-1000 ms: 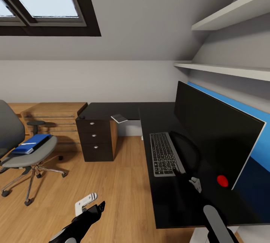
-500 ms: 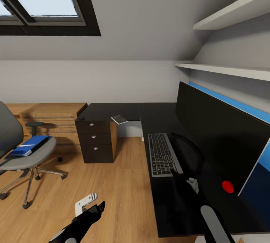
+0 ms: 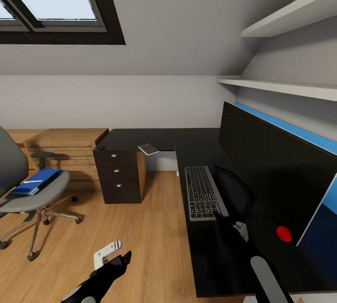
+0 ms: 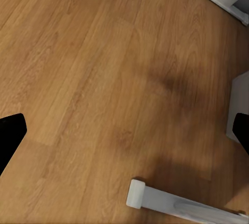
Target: In the bedroom, organize the workspace by keeping the computer under the desk, ensuring the monitor is on the desk, placing the keyboard on the desk next to the monitor, placing the mouse on the desk next to the keyboard, moving the folder from the swivel chair onto the desk next to the mouse, stacking the notebook on top of the folder with the pen on top of the notebook, and positioning the swivel chair next to the desk.
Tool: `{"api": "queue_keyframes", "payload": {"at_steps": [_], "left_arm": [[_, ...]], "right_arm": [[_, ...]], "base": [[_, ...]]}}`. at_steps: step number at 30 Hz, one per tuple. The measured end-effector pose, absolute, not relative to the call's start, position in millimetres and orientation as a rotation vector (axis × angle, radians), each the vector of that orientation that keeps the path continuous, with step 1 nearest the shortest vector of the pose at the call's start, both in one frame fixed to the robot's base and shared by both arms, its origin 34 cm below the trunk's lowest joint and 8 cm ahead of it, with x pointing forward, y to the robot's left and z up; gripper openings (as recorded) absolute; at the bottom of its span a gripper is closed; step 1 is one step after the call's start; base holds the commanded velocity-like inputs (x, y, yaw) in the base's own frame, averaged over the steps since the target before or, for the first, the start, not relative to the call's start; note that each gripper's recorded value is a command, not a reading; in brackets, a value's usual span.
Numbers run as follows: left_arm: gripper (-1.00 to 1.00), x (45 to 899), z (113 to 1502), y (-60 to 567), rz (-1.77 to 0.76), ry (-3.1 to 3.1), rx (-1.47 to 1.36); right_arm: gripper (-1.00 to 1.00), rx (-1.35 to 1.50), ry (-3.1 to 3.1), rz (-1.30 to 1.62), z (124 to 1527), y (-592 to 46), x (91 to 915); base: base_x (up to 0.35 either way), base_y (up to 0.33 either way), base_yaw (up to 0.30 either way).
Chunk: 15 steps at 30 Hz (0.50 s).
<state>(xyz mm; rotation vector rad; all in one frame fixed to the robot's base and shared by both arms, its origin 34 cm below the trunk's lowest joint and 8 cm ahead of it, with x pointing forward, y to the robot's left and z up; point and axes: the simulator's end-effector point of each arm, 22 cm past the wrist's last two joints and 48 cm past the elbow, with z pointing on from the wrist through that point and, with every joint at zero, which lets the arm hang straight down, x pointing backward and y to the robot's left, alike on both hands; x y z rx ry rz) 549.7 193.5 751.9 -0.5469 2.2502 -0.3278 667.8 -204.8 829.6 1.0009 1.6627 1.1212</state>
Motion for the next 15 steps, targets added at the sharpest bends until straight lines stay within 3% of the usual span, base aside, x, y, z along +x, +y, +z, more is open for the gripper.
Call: {"api": "queue_keyframes", "payload": {"at_steps": [15], "left_arm": [[1.0,549.4,751.3,193.5,-0.328,2.252,-0.548]], "right_arm": [[-1.0,1.0,1.664,1.118,829.1,-205.1,667.7]], "base": [[0.0,0.0,0.0]]}}
